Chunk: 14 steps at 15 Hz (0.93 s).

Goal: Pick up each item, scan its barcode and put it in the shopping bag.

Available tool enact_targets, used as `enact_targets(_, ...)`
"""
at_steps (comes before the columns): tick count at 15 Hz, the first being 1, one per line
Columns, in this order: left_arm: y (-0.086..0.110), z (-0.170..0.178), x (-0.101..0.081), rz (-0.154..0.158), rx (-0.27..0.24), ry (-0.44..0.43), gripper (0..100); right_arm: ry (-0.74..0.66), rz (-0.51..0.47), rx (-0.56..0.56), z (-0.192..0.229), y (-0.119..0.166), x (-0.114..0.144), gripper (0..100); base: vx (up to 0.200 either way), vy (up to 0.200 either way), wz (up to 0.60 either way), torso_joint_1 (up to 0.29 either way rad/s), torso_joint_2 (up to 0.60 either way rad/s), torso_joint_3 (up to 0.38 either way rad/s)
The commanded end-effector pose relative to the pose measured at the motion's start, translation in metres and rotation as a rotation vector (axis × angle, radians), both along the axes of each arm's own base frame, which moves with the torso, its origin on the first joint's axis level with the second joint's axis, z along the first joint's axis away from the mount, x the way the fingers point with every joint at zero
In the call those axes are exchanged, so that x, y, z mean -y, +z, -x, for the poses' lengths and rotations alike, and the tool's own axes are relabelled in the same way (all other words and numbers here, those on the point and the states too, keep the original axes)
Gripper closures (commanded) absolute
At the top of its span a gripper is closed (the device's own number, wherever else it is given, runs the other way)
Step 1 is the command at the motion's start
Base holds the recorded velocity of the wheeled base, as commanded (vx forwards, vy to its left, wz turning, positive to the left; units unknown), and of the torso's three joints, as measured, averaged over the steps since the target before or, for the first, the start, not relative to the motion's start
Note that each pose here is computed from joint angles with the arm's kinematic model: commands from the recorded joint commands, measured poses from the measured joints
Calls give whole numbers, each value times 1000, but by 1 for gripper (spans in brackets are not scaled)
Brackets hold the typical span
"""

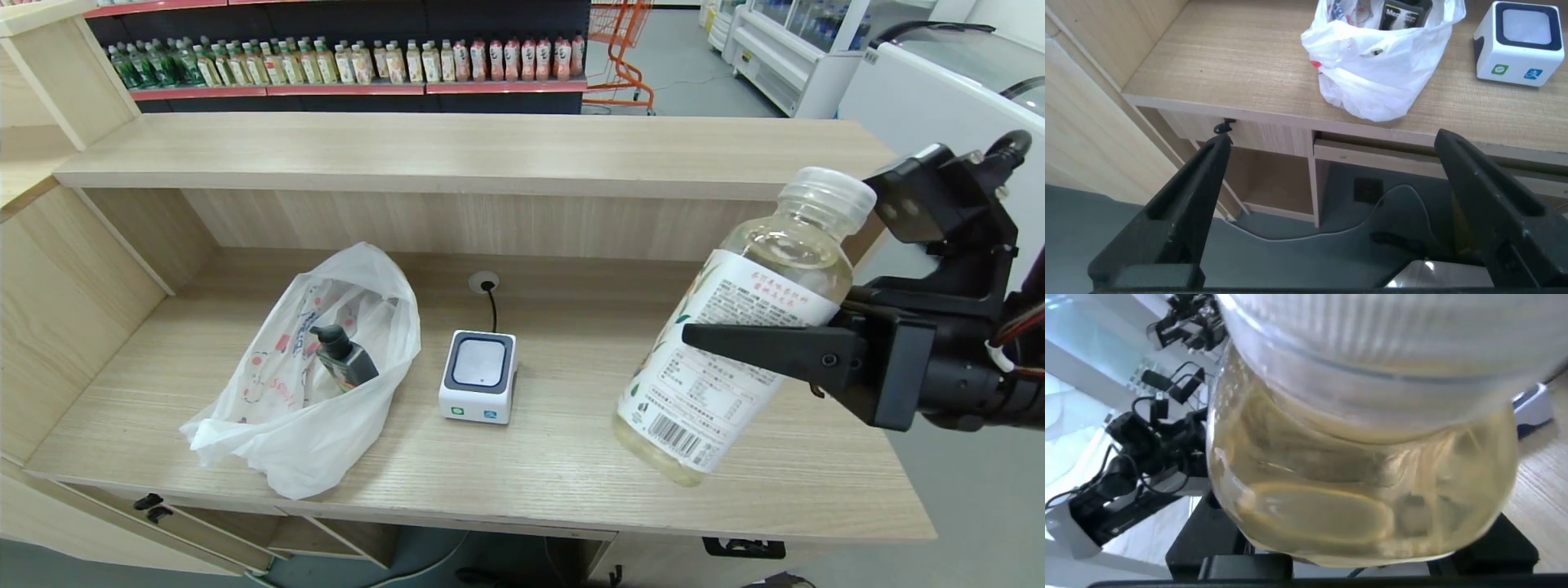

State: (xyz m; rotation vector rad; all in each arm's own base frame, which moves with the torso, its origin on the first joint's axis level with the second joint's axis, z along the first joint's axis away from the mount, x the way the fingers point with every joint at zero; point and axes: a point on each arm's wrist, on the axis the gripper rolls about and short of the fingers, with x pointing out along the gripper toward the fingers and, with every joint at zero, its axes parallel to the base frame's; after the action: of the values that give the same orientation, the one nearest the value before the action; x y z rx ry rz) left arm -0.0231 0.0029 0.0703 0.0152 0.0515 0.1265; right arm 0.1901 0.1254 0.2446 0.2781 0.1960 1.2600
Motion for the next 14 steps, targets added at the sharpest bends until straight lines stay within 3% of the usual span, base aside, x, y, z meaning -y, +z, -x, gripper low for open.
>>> enact_targets(1,0,0,0,0,0,0,0,35,0,-1,7,0,-4,100,0,0,0,0,0,0)
enact_targets(14,0,0,0,0,0,0,0,103,1,-144,14,10,-6,100,0,0,0,0,0,0)
